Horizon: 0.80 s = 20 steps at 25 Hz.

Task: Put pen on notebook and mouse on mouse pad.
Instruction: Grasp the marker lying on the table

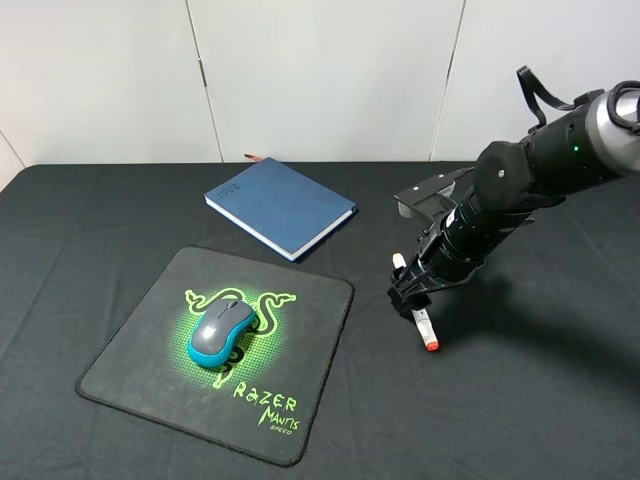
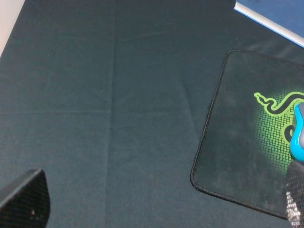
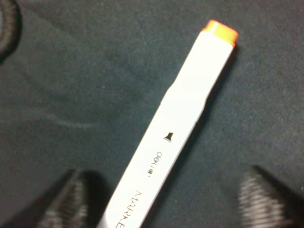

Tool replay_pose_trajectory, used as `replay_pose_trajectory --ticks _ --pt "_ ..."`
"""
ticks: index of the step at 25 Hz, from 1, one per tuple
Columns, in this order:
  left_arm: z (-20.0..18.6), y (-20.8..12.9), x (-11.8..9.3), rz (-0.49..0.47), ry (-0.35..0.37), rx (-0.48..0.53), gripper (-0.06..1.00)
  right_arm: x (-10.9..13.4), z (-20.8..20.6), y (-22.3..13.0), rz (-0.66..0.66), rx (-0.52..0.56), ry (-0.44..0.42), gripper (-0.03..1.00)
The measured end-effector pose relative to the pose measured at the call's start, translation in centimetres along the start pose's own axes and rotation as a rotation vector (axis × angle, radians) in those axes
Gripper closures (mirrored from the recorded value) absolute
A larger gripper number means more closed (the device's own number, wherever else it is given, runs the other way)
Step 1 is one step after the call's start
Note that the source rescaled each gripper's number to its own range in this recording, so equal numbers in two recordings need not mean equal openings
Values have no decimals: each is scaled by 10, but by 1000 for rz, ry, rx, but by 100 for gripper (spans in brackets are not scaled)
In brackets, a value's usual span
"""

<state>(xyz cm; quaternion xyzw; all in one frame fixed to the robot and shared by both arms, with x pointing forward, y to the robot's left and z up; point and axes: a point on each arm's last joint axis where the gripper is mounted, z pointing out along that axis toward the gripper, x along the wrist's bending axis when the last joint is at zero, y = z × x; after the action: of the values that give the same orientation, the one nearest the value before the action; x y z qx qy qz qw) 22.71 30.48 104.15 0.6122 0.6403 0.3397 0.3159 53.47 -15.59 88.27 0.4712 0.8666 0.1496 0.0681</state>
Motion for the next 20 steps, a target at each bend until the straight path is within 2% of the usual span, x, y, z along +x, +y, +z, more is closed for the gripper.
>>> replay_pose_trajectory --ticks 1,5,7,13,15,20 --pt "0 0 0 0 0 0 1 0 0 0 -2 0 -1 48" --pt "0 0 0 0 0 0 1 0 0 -1 -5 6 0 85" --pt "0 0 0 0 0 0 1 0 0 -1 -7 9 0 97" --pt "0 0 0 0 0 0 1 0 -1 0 -10 24 6 97" --pt "0 0 0 0 0 0 1 1 -4 3 -12 58 23 97" --pt "0 0 0 0 0 0 1 1 -27 39 -26 78 59 97"
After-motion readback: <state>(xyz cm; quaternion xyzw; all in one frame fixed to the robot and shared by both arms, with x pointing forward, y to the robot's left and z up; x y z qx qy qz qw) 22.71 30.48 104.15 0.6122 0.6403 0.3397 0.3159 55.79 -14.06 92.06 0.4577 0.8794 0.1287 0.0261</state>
